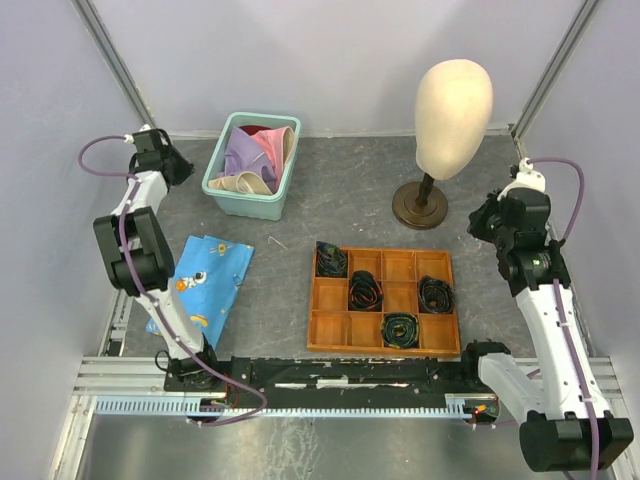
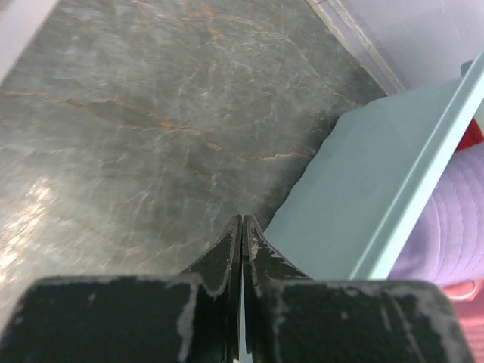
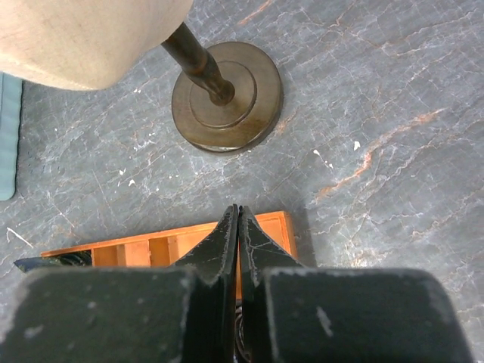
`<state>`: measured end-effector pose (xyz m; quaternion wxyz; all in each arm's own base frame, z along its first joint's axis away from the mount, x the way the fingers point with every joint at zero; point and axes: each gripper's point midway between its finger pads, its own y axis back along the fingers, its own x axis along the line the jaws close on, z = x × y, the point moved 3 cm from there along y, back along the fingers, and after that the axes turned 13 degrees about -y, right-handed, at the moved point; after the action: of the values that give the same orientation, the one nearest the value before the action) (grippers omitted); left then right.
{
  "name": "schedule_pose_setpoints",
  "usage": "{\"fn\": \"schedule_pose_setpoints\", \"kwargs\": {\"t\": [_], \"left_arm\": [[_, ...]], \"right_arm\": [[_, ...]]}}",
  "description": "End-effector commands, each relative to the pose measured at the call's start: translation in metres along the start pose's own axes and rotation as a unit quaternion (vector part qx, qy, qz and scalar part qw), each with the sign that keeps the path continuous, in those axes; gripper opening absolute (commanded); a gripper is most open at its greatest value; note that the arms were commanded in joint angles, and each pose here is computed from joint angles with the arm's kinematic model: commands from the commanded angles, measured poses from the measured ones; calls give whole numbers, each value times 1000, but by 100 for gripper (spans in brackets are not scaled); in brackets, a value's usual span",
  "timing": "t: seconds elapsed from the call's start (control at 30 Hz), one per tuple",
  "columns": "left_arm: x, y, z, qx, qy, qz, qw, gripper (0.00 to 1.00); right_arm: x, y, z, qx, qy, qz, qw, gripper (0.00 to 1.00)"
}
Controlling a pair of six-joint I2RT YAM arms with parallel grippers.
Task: Stack the hats
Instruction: Move the bin to the center of the board.
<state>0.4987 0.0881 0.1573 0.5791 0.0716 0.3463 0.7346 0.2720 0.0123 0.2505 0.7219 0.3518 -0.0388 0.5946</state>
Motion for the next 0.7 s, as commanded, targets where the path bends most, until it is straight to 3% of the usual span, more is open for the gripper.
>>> {"fn": "schedule_pose_setpoints", "kwargs": {"t": [0.0,0.17,0.67], "left_arm": [[-28,-21,24,-3,42,-79,996,3],[-52,-50,8,35,68,-141,987,3],[-160,-32,-51,73,48,-221,971,3]], "right_arm": [[9,27,19,-21,4,10,1000,5],[8,43,22,-28,6,7,1000,4],[12,49,29,-34,2,11,999,4]]}}
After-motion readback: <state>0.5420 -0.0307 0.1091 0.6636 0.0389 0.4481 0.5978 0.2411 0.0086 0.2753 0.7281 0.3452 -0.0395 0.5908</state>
